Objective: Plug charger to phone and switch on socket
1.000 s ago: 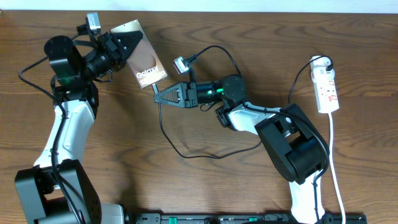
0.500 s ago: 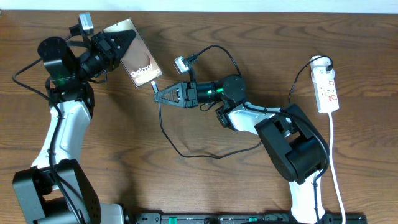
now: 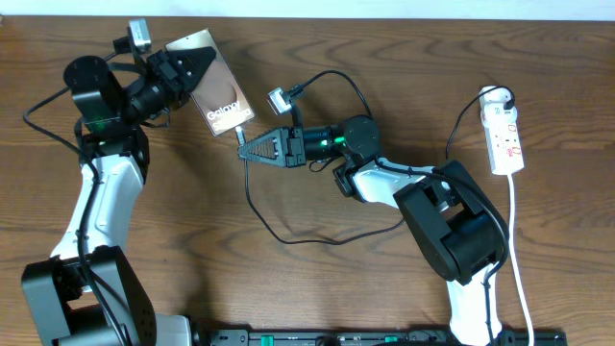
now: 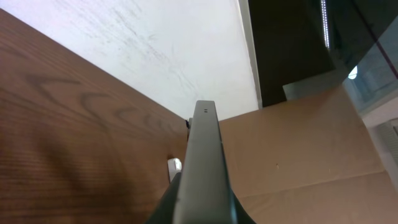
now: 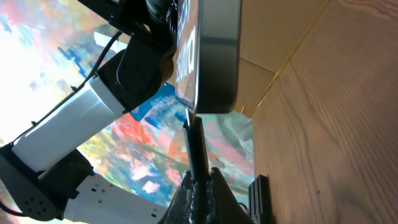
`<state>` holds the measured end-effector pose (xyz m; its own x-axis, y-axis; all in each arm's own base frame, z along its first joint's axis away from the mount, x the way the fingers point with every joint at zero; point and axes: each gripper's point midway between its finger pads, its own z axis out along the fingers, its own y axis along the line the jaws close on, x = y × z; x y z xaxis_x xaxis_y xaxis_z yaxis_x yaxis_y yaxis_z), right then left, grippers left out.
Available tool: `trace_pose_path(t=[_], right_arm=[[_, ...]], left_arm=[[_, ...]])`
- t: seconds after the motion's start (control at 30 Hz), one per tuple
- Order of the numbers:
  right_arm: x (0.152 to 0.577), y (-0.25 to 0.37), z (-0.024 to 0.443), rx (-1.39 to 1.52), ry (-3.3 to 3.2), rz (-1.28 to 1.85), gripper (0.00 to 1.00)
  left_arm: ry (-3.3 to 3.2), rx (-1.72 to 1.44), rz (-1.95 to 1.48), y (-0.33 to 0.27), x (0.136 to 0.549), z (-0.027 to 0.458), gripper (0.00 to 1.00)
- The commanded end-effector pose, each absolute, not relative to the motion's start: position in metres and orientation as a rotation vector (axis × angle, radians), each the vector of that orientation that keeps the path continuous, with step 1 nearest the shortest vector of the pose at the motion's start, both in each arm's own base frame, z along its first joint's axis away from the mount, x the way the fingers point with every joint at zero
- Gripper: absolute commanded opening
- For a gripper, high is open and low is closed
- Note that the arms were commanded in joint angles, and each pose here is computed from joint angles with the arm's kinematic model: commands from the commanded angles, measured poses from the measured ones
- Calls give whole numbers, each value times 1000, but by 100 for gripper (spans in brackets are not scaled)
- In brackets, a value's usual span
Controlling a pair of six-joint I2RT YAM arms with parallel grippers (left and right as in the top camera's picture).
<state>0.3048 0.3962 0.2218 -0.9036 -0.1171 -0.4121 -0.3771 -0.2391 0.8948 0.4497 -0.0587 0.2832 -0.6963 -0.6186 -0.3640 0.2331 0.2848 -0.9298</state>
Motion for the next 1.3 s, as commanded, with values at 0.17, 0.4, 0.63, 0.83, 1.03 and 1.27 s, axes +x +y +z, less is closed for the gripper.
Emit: trace_pose_path(t=[0.17, 0.4, 0.63, 0.83, 1.03, 1.27], right_arm=[[308, 399, 230, -594, 1784, 2261, 1], [305, 399, 229, -615, 1791, 2265, 1], [304, 399, 229, -617, 1791, 2265, 1], [304, 399, 229, -616, 1791, 2266, 1], [303, 400, 229, -619, 1791, 2267, 1], [300, 403, 229, -628, 1792, 2273, 1]], left_arm=[[1833, -264, -1516, -69, 444, 291, 7], [1830, -270, -1510, -68, 445, 291, 7], [1830, -269, -1511, -68, 445, 291, 8], [1830, -269, -1510, -68, 445, 291, 7], [1830, -269, -1510, -68, 445, 291, 7], [1830, -268, -1511, -68, 445, 291, 7]])
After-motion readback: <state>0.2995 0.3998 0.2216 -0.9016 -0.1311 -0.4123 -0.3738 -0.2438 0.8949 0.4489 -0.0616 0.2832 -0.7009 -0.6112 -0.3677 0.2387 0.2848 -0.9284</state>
